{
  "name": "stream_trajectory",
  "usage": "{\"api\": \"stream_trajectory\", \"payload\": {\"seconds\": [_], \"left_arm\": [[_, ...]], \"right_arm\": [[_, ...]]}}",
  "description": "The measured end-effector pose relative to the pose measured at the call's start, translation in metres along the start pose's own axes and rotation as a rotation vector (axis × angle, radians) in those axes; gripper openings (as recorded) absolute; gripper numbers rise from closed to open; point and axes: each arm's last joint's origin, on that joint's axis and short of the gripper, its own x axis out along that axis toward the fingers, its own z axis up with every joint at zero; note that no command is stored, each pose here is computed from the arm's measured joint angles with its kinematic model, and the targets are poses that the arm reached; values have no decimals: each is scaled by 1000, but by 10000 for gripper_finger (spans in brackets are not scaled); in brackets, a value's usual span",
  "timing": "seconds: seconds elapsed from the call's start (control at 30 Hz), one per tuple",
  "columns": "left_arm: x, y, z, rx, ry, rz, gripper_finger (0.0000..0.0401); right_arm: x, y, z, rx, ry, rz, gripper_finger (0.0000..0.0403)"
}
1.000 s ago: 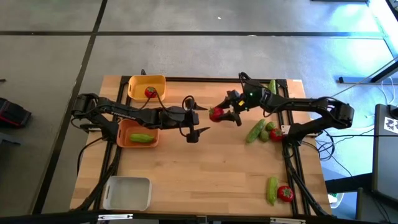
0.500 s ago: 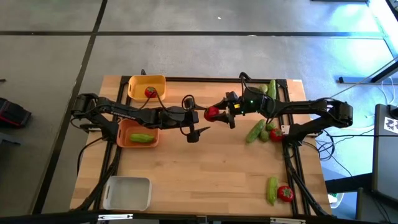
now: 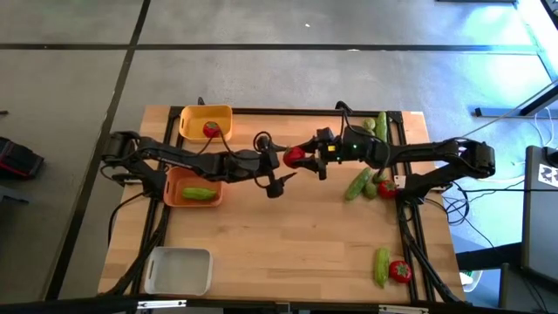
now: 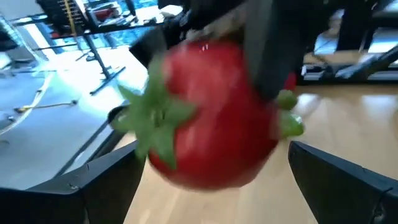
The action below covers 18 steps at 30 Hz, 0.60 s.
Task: Sort produce into baskets
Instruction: Put the tomato into the yellow bin
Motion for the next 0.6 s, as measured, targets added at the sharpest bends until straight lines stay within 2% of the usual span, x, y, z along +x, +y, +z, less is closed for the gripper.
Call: {"api": "stream_trajectory", "payload": {"seconds": [0.17,0.33,0.5,0.6], "left_arm": [[6,-5,3,7,-87,41,390],[4,-8,5,41,-92,124,390],[2,-12,5,65,-91,126,388],[2,-12,5,58,-91,123,371]], "right_arm": [[4,5,-2,25,-28,-4,250],[4,3,-5,36,-6,-44,250],[4,2,-5,33,-8,-51,250],[4,2,-5,33,-7,-51,250]]}}
